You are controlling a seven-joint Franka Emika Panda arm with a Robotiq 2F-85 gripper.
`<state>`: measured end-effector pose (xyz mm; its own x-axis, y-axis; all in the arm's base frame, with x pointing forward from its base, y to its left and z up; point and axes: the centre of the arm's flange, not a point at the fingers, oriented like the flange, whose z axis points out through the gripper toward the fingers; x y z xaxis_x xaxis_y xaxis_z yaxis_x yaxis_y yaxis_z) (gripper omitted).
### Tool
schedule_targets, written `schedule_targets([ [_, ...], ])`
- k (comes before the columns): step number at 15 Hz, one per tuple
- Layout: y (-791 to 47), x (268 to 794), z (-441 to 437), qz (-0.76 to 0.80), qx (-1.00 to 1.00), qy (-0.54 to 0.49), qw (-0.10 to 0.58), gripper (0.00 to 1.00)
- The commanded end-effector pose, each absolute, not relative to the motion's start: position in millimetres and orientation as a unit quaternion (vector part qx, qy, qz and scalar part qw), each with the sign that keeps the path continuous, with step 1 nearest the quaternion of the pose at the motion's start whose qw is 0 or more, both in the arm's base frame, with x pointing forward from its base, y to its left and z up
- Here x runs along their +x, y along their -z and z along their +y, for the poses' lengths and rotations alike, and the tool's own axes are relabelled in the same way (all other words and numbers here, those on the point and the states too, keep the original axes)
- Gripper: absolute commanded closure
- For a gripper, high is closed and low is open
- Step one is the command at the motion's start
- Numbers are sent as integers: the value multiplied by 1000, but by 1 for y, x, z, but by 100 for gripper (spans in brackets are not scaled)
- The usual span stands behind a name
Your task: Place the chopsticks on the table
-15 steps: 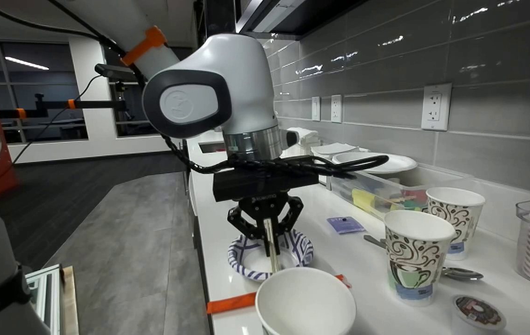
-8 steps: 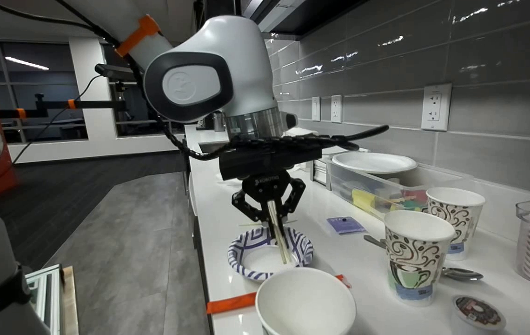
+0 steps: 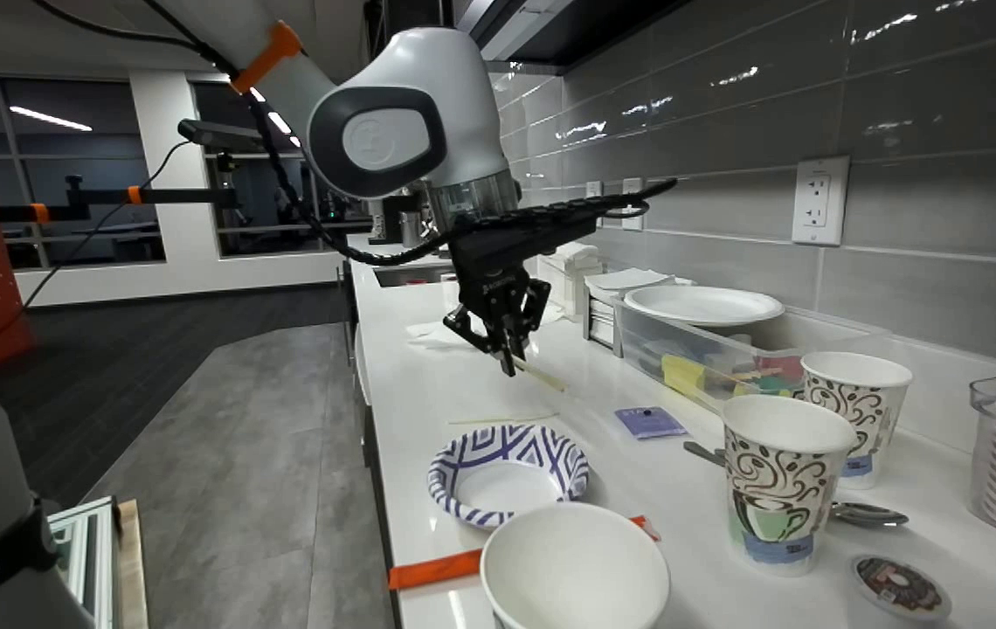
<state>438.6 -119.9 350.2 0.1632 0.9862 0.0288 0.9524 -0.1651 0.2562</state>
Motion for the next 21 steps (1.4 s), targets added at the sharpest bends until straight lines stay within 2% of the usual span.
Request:
schedule_targets([
  [1, -337, 473, -91, 688, 715, -101, 71, 97],
  [7, -299, 501, -49, 715, 690, -99, 52, 97],
  [15, -267, 507, -35, 720, 685, -99, 49, 97],
  [16, -271, 506, -33, 720, 685, -95, 47, 63],
  [18, -288, 505, -32, 714, 693, -92, 50, 55],
  [21, -323, 495, -33, 690, 716, -86, 54, 31],
])
